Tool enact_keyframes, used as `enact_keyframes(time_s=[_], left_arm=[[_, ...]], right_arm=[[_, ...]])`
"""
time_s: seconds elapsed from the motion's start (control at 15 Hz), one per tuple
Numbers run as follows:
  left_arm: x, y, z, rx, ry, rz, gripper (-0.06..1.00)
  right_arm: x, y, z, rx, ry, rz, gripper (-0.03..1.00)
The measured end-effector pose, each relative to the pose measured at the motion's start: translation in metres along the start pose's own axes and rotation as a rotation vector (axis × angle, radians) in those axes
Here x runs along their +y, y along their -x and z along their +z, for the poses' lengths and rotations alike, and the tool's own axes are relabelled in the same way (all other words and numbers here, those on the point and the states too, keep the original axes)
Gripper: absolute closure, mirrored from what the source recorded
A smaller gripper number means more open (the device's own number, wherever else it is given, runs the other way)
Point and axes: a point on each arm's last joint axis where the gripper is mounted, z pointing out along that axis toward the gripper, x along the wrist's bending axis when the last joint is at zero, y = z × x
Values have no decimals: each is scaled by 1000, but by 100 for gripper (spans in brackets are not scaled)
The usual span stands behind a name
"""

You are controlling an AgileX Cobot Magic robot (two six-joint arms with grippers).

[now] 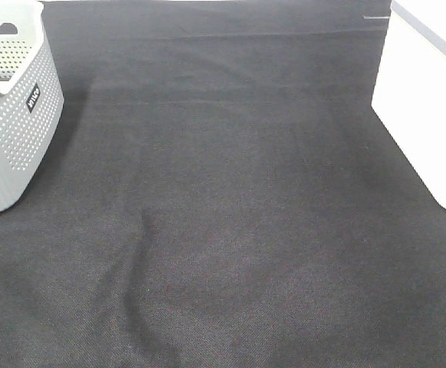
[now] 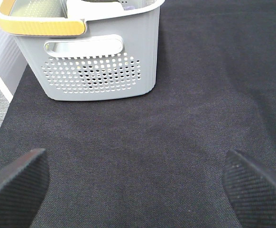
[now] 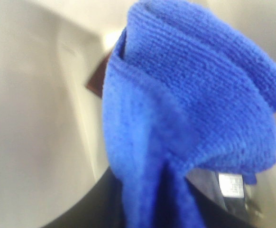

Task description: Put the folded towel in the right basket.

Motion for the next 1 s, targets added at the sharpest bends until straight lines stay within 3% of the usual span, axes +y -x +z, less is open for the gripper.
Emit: enact_keyframes(time_s=[0.07, 0.2, 0.27, 0.33, 0.47, 0.6, 0.87, 1.0], left_arm=[[0, 0, 0, 0, 0, 0, 3], [0, 0, 0, 0, 0, 0, 3], [0, 0, 0, 0, 0, 0, 3], [0, 0, 0, 0, 0, 0, 3], [0, 0, 0, 0, 0, 0, 3], [0, 0, 0, 0, 0, 0, 3], [0, 0, 0, 0, 0, 0, 3], [0, 0, 0, 0, 0, 0, 3]], right_arm=[[-2, 1, 5, -1, -15, 2, 76], [-2, 1, 5, -1, -14, 1, 29], [-2, 1, 5, -1, -14, -6, 13], [-2, 1, 5, -1, -14, -6, 13], [-1, -3, 1, 23, -3, -1, 1], [2, -22, -18, 34, 37, -34, 0], [-1, -120, -76, 46, 177, -221, 0], [-14, -154, -104, 77, 219, -286, 0]])
